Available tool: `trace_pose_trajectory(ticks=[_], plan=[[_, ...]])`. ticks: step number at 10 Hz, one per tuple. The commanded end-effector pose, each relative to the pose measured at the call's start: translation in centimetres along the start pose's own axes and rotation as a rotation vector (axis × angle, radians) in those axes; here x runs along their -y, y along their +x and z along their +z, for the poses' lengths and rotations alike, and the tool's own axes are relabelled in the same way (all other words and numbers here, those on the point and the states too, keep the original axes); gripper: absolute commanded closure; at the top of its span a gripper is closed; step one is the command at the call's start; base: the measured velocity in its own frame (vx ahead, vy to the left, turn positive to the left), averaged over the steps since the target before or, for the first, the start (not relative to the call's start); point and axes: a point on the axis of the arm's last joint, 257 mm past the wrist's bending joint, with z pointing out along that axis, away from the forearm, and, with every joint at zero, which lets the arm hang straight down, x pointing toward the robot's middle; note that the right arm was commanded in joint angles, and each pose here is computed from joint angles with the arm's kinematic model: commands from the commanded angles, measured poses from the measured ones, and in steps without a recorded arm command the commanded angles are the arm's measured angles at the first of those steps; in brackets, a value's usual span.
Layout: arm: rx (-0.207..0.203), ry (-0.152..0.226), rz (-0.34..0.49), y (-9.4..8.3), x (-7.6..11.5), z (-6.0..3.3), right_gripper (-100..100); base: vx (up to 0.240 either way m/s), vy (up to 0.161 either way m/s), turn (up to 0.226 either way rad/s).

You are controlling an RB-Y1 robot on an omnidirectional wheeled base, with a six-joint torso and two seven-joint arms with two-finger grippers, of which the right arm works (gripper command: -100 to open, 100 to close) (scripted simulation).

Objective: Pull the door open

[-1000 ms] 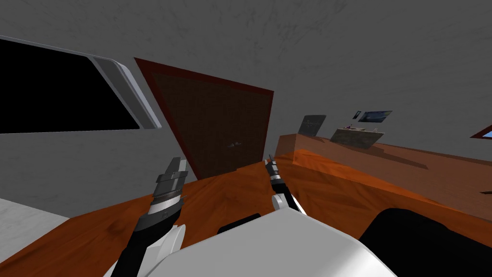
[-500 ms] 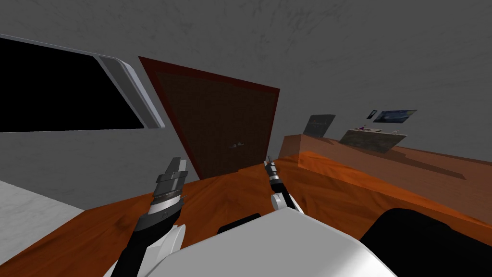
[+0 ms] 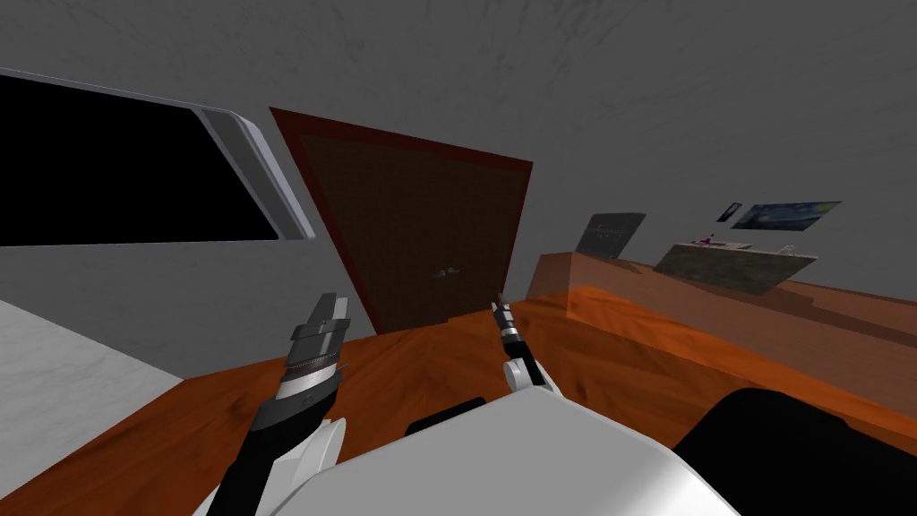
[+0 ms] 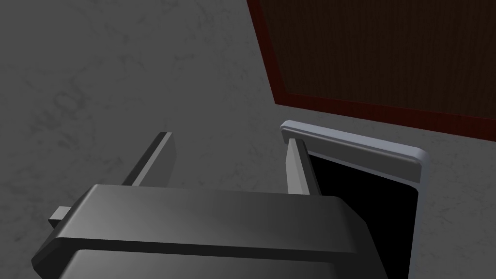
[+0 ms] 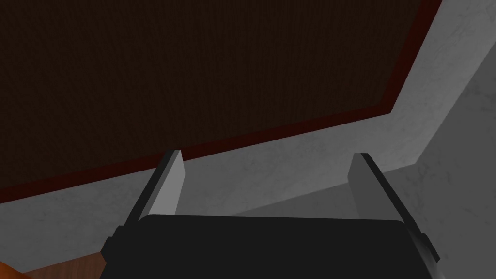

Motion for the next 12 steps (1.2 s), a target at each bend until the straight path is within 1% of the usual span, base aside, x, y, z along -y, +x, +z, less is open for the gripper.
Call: trace_pose_trajectory(ticks=[1,5,6,9,10,12], plan=[[0.005,0.017,-0.003,-0.5,1.3,-0.02,-100,0.086,0.005,0.114],[0.019,0.054,-0.011,-1.5,4.3,0.02,-100,0.101,0.007,0.097],[0.022,0.057,-0.012,-1.7,4.7,0.15,-100,0.110,-0.018,0.108],[0.036,0.088,-0.019,-2.6,6.9,0.04,-100,0.107,-0.004,0.109],[0.040,0.090,-0.020,-2.9,7.3,0.16,-100,0.085,0.003,0.092],[0.046,0.107,-0.023,-3.2,8.3,-0.04,-100,0.092,0.001,0.078]])
